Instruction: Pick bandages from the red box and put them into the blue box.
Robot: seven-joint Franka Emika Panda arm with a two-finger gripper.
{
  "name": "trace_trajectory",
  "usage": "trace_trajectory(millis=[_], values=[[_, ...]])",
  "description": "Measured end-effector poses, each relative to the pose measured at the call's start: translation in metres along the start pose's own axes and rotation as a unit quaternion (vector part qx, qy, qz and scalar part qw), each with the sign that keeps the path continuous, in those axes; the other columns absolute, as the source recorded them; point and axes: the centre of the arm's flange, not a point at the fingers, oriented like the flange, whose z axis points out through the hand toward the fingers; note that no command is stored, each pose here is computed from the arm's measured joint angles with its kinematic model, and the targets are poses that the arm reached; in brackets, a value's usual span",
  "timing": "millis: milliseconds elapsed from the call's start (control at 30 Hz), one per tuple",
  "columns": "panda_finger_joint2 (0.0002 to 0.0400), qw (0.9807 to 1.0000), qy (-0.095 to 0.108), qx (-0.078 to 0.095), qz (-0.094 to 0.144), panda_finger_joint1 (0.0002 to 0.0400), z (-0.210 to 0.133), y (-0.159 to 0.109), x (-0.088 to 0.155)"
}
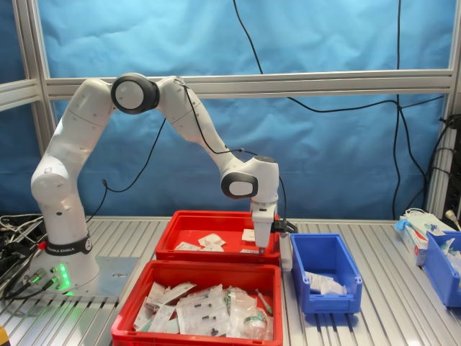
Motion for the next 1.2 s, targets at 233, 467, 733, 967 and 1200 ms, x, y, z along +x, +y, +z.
trace_trajectory(millis=[233,467,733,967,1200], values=[[0.04,1.0,0.005,0.004,-0.001,0.04,0.0,0.0,0.0],[0.04,0.9999,0.008,0.007,-0.002,0.04,0.0,0.0,-0.001],[0.04,1.0,0.005,0.001,-0.008,0.04,0.007,0.002,-0.01],[0.04,0.9999,0.001,-0.007,-0.011,0.04,0.014,0.005,-0.018],[0.04,0.9998,-0.001,-0.011,-0.014,0.04,0.018,0.006,-0.022]])
